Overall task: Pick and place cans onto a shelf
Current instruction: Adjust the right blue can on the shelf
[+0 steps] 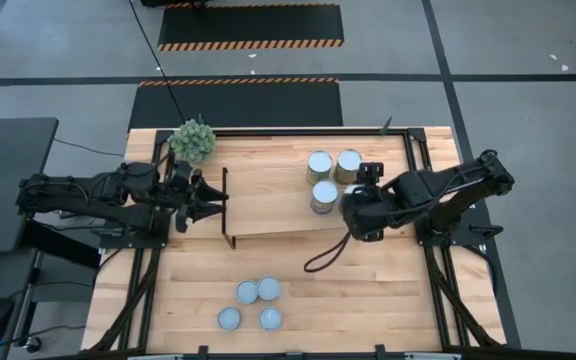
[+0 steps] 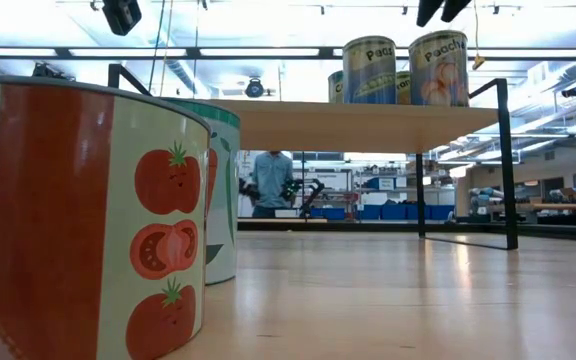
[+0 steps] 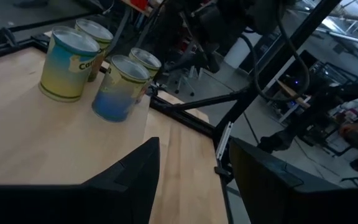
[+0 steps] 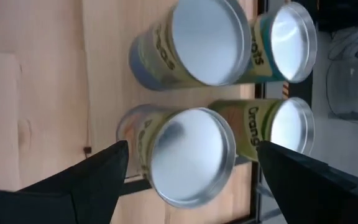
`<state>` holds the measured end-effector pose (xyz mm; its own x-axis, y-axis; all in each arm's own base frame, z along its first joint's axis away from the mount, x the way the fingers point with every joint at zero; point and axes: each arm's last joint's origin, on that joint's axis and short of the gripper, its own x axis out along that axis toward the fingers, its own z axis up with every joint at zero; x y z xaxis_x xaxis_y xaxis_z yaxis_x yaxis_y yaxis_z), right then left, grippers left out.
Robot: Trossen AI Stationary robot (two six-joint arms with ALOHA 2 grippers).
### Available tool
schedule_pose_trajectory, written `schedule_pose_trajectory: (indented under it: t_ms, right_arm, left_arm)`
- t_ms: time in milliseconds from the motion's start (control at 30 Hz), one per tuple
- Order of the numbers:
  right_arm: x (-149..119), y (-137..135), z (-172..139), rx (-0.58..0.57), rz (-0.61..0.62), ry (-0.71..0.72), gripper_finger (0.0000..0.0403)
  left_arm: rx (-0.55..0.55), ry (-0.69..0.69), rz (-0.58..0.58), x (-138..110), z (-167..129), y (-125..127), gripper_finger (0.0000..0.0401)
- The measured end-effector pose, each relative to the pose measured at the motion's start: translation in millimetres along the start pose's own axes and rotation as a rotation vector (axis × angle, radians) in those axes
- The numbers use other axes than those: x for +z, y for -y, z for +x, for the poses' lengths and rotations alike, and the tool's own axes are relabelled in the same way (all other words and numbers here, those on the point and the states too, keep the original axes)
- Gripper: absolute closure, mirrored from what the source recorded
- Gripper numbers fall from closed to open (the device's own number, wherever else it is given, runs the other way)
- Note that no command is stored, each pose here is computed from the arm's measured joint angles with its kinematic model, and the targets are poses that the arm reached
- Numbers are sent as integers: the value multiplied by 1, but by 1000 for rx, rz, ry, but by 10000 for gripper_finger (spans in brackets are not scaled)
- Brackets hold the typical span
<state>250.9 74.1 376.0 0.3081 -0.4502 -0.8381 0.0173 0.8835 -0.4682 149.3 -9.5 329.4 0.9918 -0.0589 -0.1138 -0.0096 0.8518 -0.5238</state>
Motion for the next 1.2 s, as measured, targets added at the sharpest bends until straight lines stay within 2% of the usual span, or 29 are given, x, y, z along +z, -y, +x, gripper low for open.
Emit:
schedule_pose_trajectory:
  t_ms: [267, 733, 967, 1200]
  right_arm:
    - [-4, -4, 20, -12, -73, -78, 37]
    - [-7, 5, 44, -88, -49, -150, 37]
    - [-6, 4, 34, -70, 3, -124, 37]
    - [8, 17, 4, -32, 130, 33, 37]
  left_arm:
    - [2, -2, -1, 0, 2, 0, 200]
    - [-12, 20, -3, 2, 2, 1, 200]
    - [-10, 18, -5, 2, 2, 1, 200]
    - [10, -11, -7, -2, 11, -1, 200]
